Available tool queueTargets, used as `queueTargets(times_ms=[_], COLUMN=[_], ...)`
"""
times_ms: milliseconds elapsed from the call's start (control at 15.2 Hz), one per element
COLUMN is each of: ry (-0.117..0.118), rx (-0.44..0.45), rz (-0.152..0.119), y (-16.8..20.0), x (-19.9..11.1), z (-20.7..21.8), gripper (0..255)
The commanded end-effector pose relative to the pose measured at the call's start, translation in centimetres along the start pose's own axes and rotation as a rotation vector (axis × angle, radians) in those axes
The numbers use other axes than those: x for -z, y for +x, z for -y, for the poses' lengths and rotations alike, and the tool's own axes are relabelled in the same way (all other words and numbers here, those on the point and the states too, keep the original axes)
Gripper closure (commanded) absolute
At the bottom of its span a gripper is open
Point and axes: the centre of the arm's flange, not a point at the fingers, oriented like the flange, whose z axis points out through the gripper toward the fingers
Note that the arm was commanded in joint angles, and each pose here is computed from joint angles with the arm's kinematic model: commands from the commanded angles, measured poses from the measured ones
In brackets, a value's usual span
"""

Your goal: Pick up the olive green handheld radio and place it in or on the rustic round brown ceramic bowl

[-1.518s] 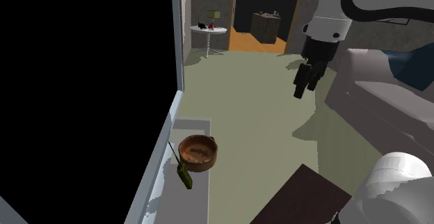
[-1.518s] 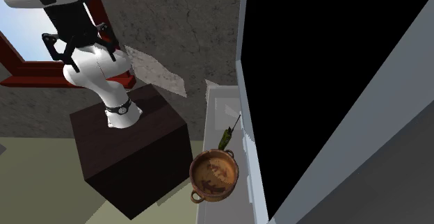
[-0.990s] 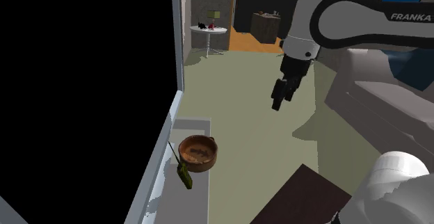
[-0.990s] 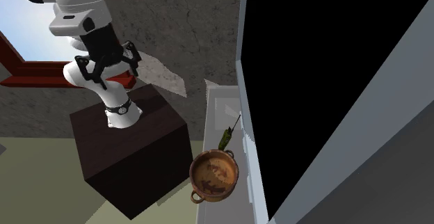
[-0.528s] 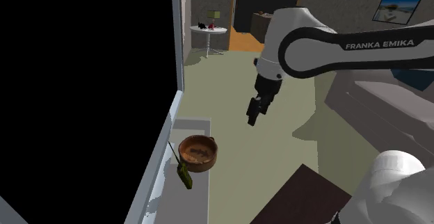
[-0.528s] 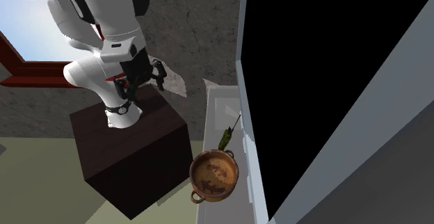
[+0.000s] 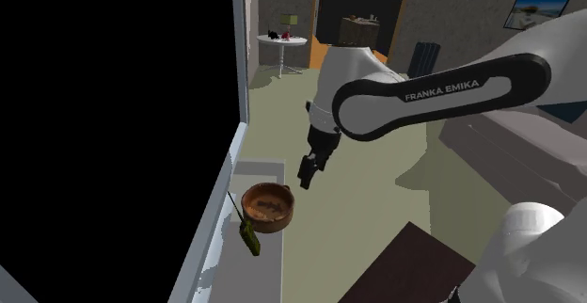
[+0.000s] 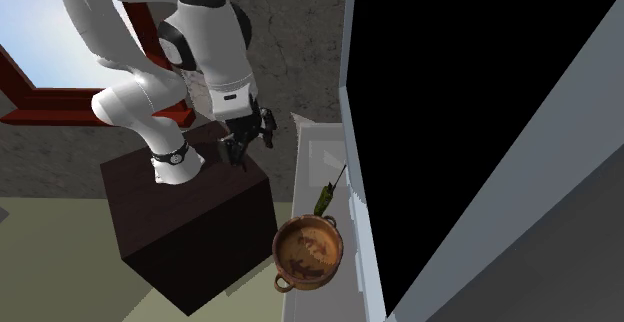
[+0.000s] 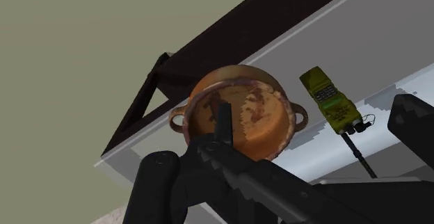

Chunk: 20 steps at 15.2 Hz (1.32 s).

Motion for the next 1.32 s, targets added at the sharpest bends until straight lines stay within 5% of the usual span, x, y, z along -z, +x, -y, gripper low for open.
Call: queueTargets(times_ms=[0, 990, 1254], ry=[0.004, 0.025, 0.025], rx=[0.03, 0.246, 0.246], rz=[-0.011, -0.079, -0.079], y=[1.6, 10.9, 11.1], x=[-2.0, -14.5, -16.7], z=[1.3, 11.8, 11.9], gripper=[0, 0, 0])
